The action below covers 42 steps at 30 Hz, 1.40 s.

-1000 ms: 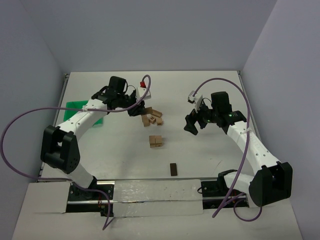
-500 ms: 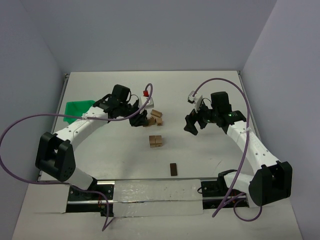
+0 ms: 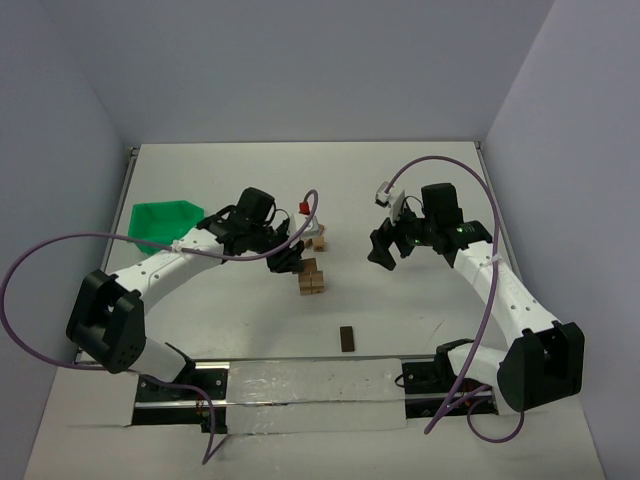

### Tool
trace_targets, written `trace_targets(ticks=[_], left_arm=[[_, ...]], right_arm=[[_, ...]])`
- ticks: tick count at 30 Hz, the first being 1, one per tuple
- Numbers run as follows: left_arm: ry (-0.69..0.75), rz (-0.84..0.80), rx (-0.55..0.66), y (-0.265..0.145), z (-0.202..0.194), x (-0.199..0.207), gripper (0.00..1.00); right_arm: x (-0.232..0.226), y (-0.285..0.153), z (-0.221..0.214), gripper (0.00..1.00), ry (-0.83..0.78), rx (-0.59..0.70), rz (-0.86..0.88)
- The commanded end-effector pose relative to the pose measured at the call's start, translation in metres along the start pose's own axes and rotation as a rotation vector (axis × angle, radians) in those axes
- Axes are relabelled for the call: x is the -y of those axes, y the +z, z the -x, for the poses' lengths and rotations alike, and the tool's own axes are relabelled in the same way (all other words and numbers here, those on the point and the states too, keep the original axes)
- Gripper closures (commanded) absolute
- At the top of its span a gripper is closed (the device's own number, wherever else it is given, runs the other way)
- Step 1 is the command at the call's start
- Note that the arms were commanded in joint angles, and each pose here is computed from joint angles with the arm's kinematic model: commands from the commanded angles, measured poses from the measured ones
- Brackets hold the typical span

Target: Build the wood block tower

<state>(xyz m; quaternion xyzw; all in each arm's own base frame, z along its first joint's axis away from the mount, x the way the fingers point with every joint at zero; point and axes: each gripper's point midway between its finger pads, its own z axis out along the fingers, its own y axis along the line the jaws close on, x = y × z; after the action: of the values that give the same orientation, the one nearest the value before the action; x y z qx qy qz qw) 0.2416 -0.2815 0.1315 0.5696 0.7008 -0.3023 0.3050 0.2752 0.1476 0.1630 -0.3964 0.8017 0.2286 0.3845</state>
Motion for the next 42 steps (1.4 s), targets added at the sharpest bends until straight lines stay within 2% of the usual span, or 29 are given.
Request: trace_targets(ticks=[1, 42], left_arm=[[0.035, 0.031, 0.055, -0.003, 0.022, 0.002, 1.00], [0.006, -0.003, -0.035, 0.027, 0.005, 0.004, 0.93]], right_arm=[[0.006, -0.006, 0.017, 0.00, -0.012, 0.037, -0.022], [0.009, -0.005, 0.015, 0.00, -0.014, 0.035, -0.032]])
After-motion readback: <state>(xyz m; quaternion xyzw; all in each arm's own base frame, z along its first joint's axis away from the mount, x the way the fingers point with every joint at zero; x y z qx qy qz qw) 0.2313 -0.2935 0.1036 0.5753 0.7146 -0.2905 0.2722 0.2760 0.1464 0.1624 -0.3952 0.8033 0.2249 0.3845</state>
